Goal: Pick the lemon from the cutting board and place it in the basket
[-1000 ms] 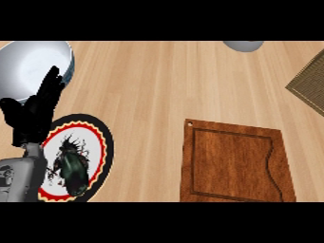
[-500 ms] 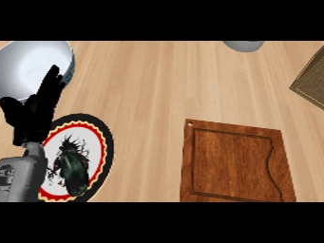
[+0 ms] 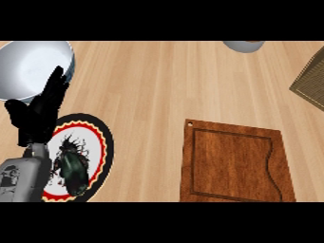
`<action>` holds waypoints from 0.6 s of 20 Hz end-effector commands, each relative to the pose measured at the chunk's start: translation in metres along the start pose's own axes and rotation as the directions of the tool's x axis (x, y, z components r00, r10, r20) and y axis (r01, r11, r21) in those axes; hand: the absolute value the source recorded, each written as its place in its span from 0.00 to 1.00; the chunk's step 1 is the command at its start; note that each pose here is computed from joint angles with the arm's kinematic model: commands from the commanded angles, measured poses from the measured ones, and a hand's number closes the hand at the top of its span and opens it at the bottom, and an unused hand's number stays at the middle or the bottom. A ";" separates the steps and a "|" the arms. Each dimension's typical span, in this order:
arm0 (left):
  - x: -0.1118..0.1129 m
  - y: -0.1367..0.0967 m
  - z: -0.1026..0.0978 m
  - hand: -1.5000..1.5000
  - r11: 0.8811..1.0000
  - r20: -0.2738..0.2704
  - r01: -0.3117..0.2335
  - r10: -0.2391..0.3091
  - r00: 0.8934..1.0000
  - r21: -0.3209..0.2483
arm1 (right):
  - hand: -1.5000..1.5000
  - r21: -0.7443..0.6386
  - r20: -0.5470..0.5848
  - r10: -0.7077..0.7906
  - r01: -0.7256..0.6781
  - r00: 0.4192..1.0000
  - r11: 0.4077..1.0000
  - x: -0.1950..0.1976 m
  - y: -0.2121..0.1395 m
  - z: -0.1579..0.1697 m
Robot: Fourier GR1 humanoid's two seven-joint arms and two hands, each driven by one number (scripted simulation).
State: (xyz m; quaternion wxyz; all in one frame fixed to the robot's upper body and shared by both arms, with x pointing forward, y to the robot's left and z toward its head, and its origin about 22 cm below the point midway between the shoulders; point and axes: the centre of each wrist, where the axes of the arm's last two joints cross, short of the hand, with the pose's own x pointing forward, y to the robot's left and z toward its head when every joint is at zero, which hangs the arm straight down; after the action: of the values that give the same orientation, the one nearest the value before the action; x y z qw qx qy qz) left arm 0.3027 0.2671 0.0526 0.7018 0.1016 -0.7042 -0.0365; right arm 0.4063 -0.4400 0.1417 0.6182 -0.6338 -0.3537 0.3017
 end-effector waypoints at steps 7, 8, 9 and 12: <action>0.000 0.011 0.001 0.50 1.000 -0.010 -0.012 0.012 1.000 0.003 | 0.00 0.100 -0.112 -0.020 0.031 0.994 0.994 -0.006 0.037 0.011; 0.008 0.010 -0.006 0.50 1.000 0.005 0.004 -0.004 1.000 0.003 | 0.00 0.063 -0.104 -0.071 0.078 0.992 0.995 0.004 0.025 0.008; 0.011 0.019 -0.011 0.50 1.000 0.002 0.002 -0.002 1.000 0.016 | 0.00 0.035 -0.092 -0.114 0.118 0.989 0.992 0.005 0.034 0.011; 0.005 0.011 -0.001 0.50 1.000 -0.028 -0.013 0.013 1.000 0.003 | 0.00 -0.031 -0.082 -0.268 0.267 0.960 0.963 0.010 0.013 0.004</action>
State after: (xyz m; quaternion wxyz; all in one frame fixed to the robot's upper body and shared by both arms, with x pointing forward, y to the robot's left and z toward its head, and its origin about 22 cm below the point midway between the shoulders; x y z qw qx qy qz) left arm 0.3045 0.2732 0.0567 0.7064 0.1029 -0.6995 -0.0333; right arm 0.4067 -0.4373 0.1375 0.6447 -0.6254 -0.3775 0.2250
